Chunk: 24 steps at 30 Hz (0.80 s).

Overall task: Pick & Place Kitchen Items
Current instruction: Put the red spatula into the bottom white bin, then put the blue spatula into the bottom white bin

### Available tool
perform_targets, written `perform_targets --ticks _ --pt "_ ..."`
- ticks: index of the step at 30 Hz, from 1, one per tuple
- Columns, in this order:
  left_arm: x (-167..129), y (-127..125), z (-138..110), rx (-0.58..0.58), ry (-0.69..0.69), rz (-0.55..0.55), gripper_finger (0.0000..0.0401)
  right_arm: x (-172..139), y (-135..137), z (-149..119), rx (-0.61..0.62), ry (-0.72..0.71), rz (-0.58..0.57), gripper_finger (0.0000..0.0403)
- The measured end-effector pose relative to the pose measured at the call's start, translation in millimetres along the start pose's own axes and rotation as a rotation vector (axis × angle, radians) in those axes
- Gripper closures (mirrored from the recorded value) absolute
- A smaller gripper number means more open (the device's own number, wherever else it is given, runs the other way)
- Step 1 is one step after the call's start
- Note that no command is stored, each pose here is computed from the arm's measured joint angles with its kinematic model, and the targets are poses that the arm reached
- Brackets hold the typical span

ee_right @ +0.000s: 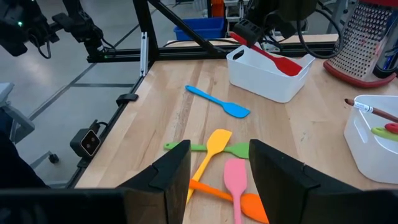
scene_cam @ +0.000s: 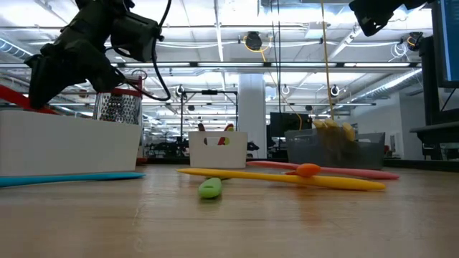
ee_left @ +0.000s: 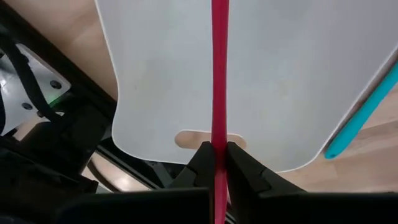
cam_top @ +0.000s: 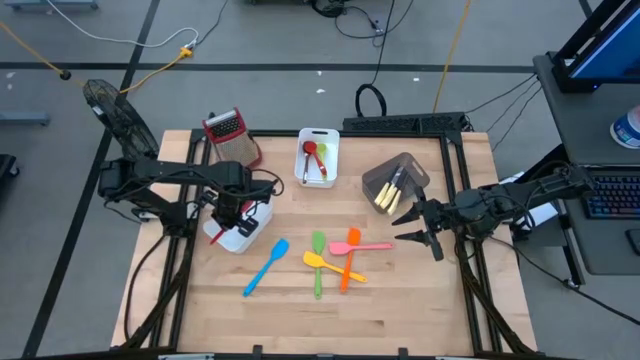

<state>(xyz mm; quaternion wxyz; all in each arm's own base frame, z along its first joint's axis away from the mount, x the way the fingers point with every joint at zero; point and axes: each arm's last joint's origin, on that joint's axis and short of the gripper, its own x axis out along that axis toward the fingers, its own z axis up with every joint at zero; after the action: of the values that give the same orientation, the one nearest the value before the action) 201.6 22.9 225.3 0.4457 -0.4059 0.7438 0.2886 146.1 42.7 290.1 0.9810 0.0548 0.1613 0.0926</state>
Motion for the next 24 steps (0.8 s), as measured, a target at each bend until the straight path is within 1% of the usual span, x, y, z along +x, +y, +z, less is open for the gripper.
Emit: perform_targets --ticks 4,11,14,16,24 --pt "0.0 0.0 0.2 0.001 -0.004 0.002 0.0385 0.0 0.0 0.0 0.024 0.000 0.000 0.0248" --pt "0.1 0.2 0.6 -0.015 -0.023 0.016 0.0381 0.0 0.0 0.0 0.025 0.000 0.001 0.0248" --pt "0.1 0.3 0.7 -0.016 -0.029 0.023 0.0370 0.0 0.1 0.0 0.025 0.001 0.003 0.0248" --pt "0.1 0.5 0.6 -0.014 -0.027 0.024 0.0352 0.1 0.1 0.0 0.025 0.001 0.003 0.0248" --pt "-0.4 5.7 -4.0 -0.028 0.008 0.077 0.0243 0.0 0.1 0.0 0.025 0.001 0.003 0.0248"
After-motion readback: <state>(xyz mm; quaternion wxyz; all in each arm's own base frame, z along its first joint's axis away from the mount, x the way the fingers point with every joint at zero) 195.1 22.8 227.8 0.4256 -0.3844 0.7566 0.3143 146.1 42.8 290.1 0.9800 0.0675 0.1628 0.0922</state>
